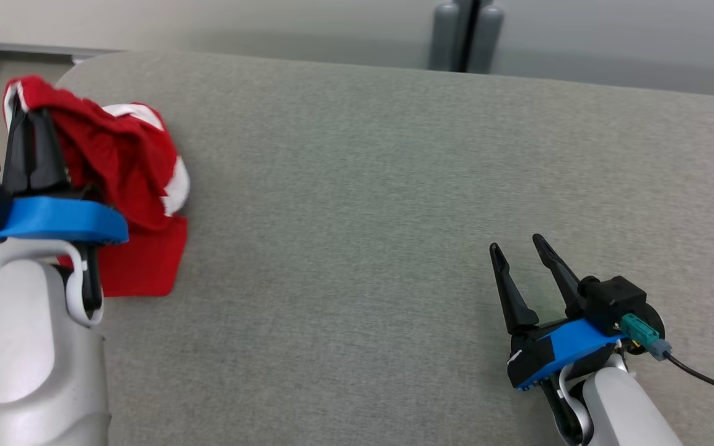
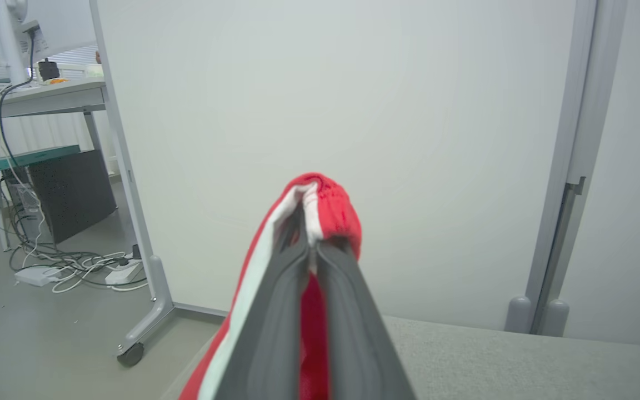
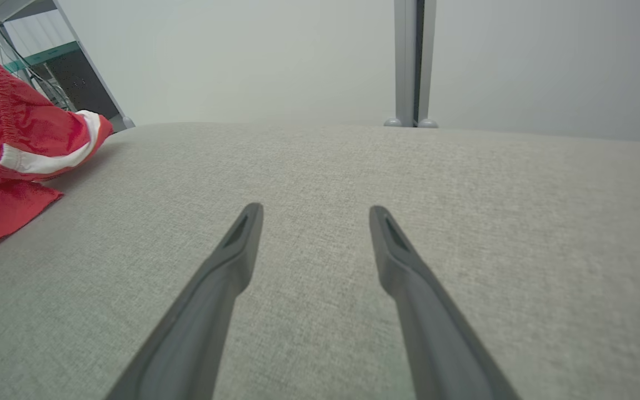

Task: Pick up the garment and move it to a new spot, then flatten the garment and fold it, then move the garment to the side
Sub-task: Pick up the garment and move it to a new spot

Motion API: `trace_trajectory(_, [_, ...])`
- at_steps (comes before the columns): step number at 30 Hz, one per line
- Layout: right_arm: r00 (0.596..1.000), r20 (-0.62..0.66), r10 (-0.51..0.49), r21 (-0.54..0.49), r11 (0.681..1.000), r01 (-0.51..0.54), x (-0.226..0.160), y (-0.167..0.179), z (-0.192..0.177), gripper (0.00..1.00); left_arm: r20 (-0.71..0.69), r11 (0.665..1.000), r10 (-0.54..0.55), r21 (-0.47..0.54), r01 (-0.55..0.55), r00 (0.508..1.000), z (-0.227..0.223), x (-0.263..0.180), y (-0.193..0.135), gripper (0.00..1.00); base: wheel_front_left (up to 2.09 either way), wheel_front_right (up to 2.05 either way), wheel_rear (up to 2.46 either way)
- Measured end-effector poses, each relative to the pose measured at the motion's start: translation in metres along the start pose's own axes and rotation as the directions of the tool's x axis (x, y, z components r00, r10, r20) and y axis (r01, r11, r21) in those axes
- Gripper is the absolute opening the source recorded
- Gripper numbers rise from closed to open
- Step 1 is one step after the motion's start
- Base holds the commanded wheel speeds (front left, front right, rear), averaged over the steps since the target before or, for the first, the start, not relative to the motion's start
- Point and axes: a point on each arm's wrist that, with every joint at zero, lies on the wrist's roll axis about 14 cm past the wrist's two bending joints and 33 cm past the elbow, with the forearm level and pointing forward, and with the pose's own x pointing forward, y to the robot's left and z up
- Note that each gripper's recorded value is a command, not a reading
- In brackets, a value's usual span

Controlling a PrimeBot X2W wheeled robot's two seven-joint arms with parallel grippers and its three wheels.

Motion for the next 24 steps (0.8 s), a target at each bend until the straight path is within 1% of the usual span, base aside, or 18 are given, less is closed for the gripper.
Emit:
trace_trajectory(3, [0.999,0.013,-0.041,0.01,0.999,0.041,-0.01,-0.012,0.006,1.0,0.08,0.996,-0.091,-0.007,0.092,0.993,0.025,0.012,-0.035,0.0,0.0,0.0,0.0])
trace_trajectory(6, [0.996,0.019,-0.086,0.028,0.996,0.086,-0.024,-0.024,0.009,1.0,0.139,0.982,-0.181,-0.031,0.187,0.974,0.041,0.017,-0.075,0.0,0.0,0.0,0.0])
trace_trajectory(8, [0.993,0.025,-0.115,0.032,0.993,0.115,-0.034,-0.033,0.012,1.0,0.166,0.963,-0.253,-0.046,0.264,0.953,0.048,0.018,-0.106,0.0,0.0,0.0,0.0])
trace_trajectory(10, [0.988,0.032,-0.152,0.035,0.988,0.151,-0.044,-0.043,0.015,1.0,0.18,0.932,-0.341,-0.065,0.357,0.923,0.05,0.014,-0.143,0.0,0.0,0.0,0.0])
trace_trajectory(12, [0.981,0.041,-0.188,0.038,0.982,0.186,-0.054,-0.053,0.019,1.0,0.191,0.894,-0.417,-0.092,0.439,0.889,0.052,0.008,-0.178,0.0,0.0,0.0,0.0])
trace_trajectory(15, [0.972,0.052,-0.228,0.03,0.973,0.227,-0.068,-0.065,0.024,1.0,0.209,0.822,-0.524,-0.129,0.555,0.826,0.055,-0.005,-0.229,0.0,0.0,0.0,0.0])
trace_trajectory(20, [0.95,0.069,-0.303,0.03,0.953,0.302,-0.094,-0.084,0.031,1.0,0.225,0.665,-0.69,-0.175,0.725,0.688,0.056,-0.042,-0.309,0.0,0.0,0.0,0.0])
trace_trajectory(22, [0.94,0.076,-0.332,0.033,0.943,0.33,-0.104,-0.091,0.033,1.0,0.228,0.602,-0.741,-0.194,0.775,0.632,0.055,-0.059,-0.334,0.0,0.0,0.0,0.0])
trace_trajectory(24, [0.931,0.08,-0.356,0.037,0.934,0.355,-0.113,-0.097,0.034,1.0,0.226,0.549,-0.776,-0.216,0.807,0.589,0.054,-0.073,-0.352,0.0,0.0,0.0,0.0])
